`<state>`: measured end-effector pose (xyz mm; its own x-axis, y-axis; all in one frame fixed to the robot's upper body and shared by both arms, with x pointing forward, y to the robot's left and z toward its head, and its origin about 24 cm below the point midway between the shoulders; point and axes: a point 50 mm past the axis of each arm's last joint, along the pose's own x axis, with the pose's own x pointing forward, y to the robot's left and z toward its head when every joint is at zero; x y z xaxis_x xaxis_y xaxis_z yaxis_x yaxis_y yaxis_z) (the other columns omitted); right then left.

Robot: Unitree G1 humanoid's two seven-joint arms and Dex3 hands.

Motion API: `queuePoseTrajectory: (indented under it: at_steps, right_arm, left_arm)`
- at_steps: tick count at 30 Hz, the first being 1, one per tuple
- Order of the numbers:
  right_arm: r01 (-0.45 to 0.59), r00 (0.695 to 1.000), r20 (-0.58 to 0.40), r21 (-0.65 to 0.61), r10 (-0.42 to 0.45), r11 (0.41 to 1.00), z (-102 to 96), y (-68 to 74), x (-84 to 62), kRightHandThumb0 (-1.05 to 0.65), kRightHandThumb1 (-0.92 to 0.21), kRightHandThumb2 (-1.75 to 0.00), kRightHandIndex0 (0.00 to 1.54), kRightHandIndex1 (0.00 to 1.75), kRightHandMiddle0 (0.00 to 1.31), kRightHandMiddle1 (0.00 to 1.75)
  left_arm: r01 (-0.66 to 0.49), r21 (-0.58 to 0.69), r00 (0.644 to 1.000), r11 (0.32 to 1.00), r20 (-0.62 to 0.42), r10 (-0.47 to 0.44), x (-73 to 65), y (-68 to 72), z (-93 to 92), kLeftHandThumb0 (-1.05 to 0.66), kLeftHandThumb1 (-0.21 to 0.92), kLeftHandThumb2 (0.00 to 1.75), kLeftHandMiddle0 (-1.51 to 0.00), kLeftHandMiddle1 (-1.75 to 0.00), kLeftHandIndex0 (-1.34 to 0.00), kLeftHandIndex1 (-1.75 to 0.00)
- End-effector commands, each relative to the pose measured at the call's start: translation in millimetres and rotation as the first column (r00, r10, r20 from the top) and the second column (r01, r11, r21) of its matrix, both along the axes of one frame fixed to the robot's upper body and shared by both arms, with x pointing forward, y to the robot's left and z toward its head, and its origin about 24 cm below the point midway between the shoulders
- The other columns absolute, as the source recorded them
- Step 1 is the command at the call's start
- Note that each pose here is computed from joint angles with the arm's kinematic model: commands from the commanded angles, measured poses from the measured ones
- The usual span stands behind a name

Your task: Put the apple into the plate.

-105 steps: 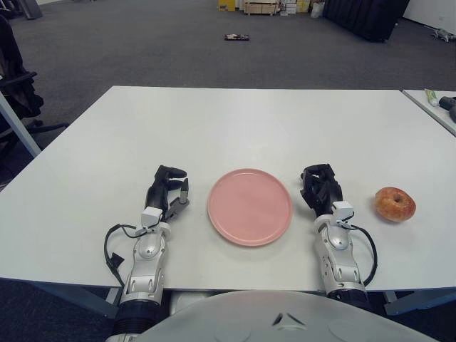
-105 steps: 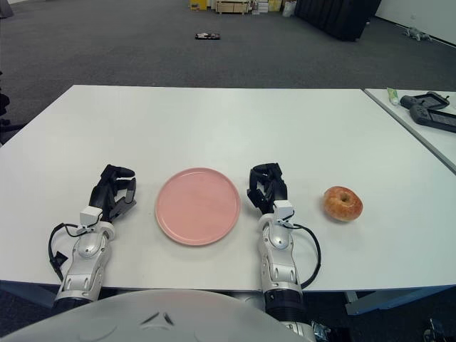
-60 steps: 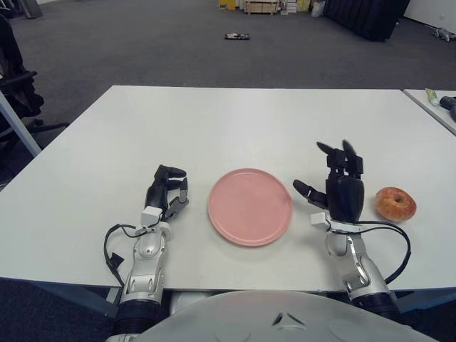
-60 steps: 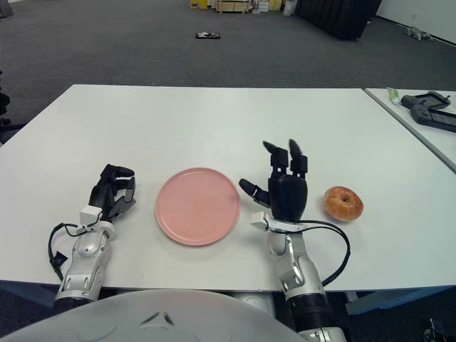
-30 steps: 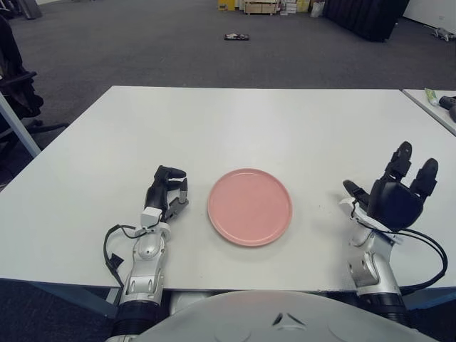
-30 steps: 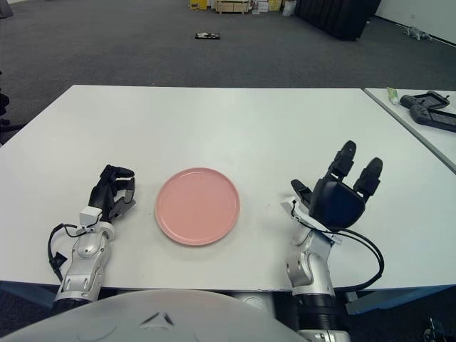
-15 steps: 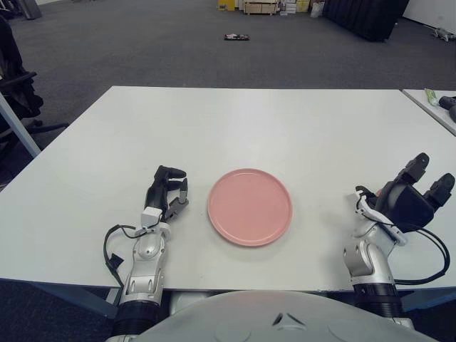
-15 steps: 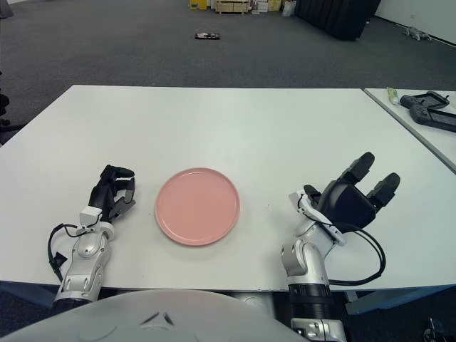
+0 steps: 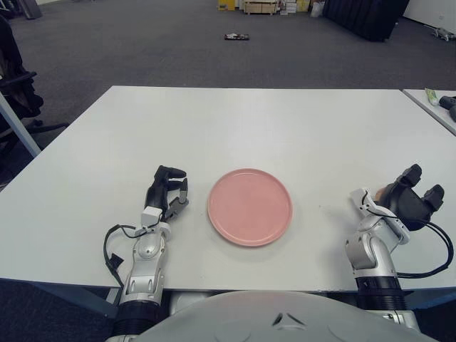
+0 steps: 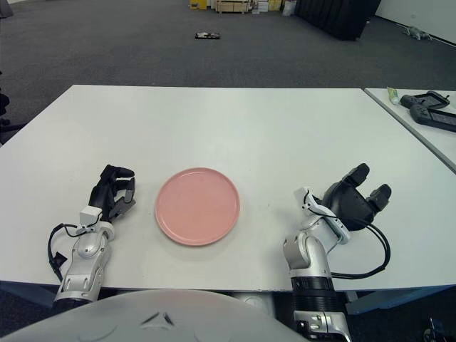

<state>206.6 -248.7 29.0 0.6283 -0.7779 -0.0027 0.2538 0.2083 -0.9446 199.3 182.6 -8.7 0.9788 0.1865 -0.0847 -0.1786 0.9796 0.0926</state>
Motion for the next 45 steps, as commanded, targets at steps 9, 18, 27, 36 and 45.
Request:
queuePoseTrajectory:
  at_steps: [9, 18, 27, 36, 45]
  right_arm:
    - [-0.048, 0.998, -0.035, 0.076, 0.050, 0.996, 4.5, -11.7, 1.8, -0.97, -0.76, -0.26, 0.00, 0.00, 0.00, 0.00]
    - [-0.070, 0.986, -0.138, 0.137, 0.089, 0.988, -2.6, -19.0, 2.9, -0.88, -0.89, -0.30, 0.00, 0.00, 0.00, 0.00]
    - [-0.071, 0.975, -0.198, 0.162, 0.103, 0.984, -3.1, -23.5, 2.7, -0.83, -0.92, -0.46, 0.05, 0.17, 0.00, 0.08]
    - [-0.078, 0.974, -0.196, 0.174, 0.112, 0.982, -0.7, -25.4, 0.7, -0.85, -0.92, -0.66, 0.00, 0.63, 0.00, 0.46]
    - [-0.053, 0.972, -0.212, 0.208, 0.098, 0.977, -0.6, -28.9, -1.2, -0.87, -0.92, -0.78, 0.00, 0.79, 0.00, 0.63]
  left_arm:
    - [-0.019, -0.006, 0.997, 1.000, -0.070, 0.019, -8.7, 2.5, -7.8, -0.37, 0.78, 0.72, -0.45, -1.70, -0.28, -1.75]
    - [-0.027, -0.002, 0.997, 1.000, -0.074, 0.027, -10.0, 1.8, -6.8, -0.36, 0.80, 0.70, -0.46, -1.68, -0.26, -1.75]
    - [-0.027, -0.002, 0.997, 1.000, -0.073, 0.026, -11.1, 1.7, -5.9, -0.36, 0.81, 0.69, -0.47, -1.67, -0.26, -1.75]
    - [-0.027, -0.007, 0.997, 1.000, -0.072, 0.026, -12.0, 2.6, -5.0, -0.37, 0.78, 0.72, -0.48, -1.68, -0.28, -1.75]
    - [-0.037, 0.001, 0.996, 0.999, -0.084, 0.037, -12.0, 2.5, -5.1, -0.37, 0.78, 0.72, -0.48, -1.68, -0.28, -1.75]
